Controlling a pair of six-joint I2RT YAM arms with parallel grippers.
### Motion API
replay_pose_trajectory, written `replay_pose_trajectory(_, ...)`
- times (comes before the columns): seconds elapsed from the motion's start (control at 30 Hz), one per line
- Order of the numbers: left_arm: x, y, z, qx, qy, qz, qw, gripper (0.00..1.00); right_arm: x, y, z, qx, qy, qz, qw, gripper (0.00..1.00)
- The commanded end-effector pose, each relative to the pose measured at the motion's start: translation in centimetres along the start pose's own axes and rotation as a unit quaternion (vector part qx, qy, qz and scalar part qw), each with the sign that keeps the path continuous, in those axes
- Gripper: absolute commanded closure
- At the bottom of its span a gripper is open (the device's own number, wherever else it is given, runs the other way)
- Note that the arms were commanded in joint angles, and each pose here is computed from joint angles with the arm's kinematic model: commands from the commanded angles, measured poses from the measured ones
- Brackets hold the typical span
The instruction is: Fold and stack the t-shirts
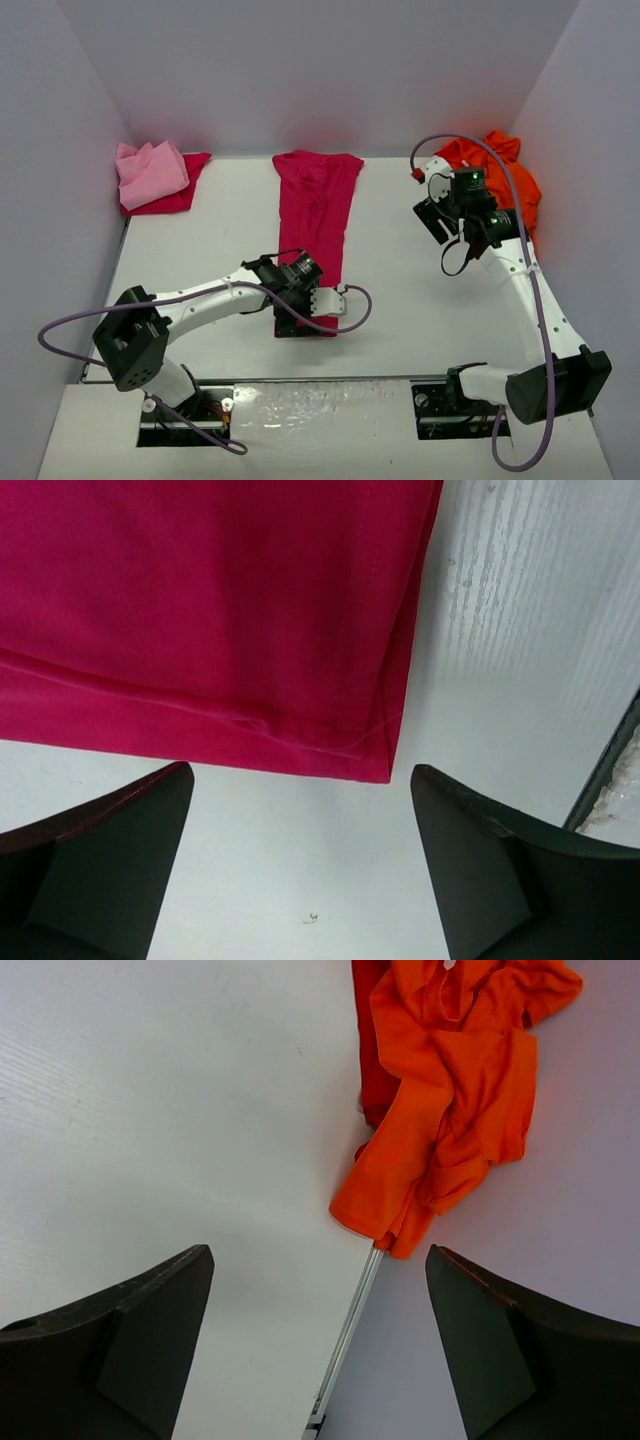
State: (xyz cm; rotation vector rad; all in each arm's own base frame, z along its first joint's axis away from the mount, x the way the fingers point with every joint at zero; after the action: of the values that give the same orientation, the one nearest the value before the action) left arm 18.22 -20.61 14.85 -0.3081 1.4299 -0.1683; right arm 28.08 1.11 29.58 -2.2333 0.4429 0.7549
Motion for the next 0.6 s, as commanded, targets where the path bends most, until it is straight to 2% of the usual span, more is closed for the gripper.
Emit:
replay_pose_trajectory(0.0, -0.2, -3.1, 0.4, -0.011, -0.01, -0.041, 0.999, 0.12, -0.6, -0.1, -0.6, 0.018, 0.02, -0.026, 0.999, 0.15)
replay_pose_trajectory(0.2, 1.9, -4.0, -0.4, 0.0, 0.008, -0.02, 1.0, 0.13, -0.7, -0.1, -0.7, 0.022, 0.02, -0.029, 0.999, 0.15)
replay_pose_trajectory(0.57, 2.9, -3.9, -1.2, -0.002, 0.026, -0.011, 1.0, 0.14, 0.3, 0.6, 0.2, 0.02, 0.006, -0.021, 1.0, 0.15)
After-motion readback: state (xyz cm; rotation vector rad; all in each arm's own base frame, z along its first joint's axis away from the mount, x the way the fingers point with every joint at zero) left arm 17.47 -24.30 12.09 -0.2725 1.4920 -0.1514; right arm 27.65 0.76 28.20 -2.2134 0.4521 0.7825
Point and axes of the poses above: each gripper's point midway between its finger pads, its own x axis out along the fingers, its own z axis along the line the jaws close on, y = z × x, the point moved 8 cm from there along -x, back along the fingers, and after that the axes turned 4 degrees about -x, right-handed, at the moved point
